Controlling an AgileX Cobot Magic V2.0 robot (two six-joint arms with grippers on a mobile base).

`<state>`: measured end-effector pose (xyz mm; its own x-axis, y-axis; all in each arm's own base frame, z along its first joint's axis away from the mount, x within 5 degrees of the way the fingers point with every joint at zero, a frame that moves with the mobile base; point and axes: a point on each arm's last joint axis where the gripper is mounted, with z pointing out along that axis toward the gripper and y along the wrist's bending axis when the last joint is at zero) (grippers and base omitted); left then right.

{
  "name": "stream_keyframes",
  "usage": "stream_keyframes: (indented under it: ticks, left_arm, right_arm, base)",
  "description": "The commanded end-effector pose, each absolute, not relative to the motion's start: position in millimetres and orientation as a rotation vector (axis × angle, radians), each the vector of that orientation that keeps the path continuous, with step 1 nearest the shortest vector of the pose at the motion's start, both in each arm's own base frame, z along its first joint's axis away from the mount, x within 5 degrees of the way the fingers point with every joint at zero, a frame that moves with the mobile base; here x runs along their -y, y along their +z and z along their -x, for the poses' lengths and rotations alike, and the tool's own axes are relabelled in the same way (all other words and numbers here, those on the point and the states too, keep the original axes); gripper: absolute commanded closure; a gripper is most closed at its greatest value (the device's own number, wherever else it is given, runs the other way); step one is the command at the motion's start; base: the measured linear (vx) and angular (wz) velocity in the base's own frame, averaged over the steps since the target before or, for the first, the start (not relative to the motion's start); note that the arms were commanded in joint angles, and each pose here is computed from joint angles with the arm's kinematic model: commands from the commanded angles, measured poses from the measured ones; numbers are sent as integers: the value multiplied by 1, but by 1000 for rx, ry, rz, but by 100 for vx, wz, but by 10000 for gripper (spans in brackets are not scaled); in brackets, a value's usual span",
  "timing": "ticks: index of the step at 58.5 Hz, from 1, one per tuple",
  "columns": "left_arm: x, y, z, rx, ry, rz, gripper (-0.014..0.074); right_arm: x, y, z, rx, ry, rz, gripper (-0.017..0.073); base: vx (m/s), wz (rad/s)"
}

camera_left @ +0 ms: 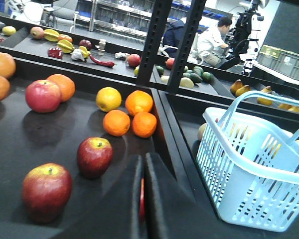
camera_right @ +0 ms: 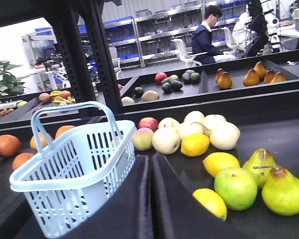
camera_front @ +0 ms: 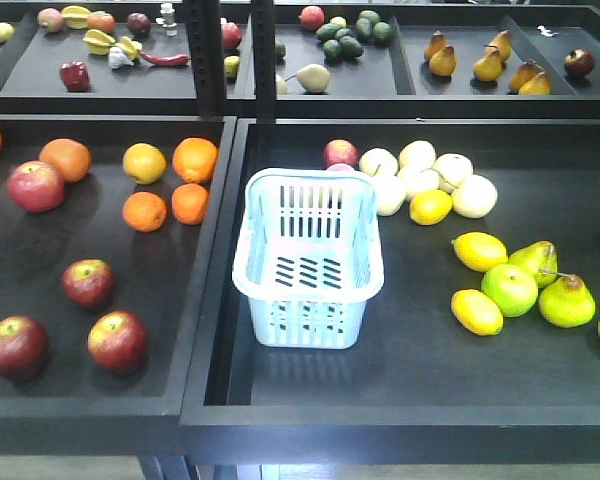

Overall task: Pick three apples into basket with both arms
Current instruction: 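Turn the base toward the fruit table holding the light-blue basket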

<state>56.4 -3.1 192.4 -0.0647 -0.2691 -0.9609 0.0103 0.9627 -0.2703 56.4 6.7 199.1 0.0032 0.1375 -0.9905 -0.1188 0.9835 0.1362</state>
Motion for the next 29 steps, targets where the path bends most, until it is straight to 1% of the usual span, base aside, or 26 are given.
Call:
stream_keyframes:
  ticks: [1,29]
  left_arm:
    - [1,207,-54,-1520,-233,215,600]
    - [1,207,-54,-1520,-233,215,600]
  right_arm:
    - [-6,203,-56,-1480,194,-15,564]
    - [-6,203,-56,-1480,194,-15,564]
  base:
    - [8,-13]
    - [8,-6]
